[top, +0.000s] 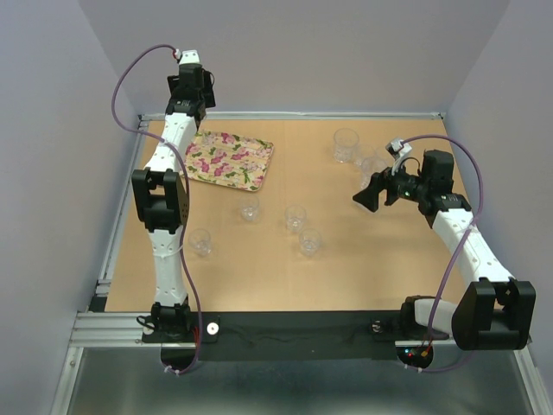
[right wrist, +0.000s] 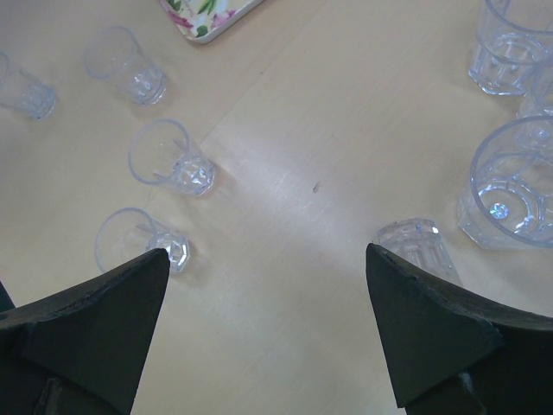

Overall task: Place the glasses into the tray
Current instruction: Place the glass into the tray

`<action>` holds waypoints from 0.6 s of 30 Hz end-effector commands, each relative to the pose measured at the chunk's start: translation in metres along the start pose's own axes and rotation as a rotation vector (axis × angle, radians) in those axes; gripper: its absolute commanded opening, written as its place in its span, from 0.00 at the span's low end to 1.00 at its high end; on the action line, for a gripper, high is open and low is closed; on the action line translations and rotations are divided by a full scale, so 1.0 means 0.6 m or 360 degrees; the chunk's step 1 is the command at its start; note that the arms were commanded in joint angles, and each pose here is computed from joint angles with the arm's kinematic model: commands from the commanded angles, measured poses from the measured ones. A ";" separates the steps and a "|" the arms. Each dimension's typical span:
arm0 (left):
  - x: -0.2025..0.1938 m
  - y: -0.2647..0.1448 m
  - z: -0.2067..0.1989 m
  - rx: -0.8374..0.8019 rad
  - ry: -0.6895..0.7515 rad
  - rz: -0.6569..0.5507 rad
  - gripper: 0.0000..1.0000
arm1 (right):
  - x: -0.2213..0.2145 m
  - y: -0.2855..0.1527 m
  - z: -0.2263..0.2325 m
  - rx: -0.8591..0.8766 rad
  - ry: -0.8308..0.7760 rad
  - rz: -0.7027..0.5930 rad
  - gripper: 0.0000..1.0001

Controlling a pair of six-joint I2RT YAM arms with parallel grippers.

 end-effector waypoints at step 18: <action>0.183 -0.171 0.066 -0.0022 -0.0151 -0.0516 0.99 | 0.002 -0.004 0.002 -0.0001 -0.0076 -0.0024 1.00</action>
Point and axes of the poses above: each gripper's point midway between its finger pads, its own y axis out along the fingers, its own z axis along the line the jaws close on, x = y × z, the point moved 7 cm from there along -y, back along the fingers, and after that the axes turned 12 degrees about y, right-handed, at the moved point
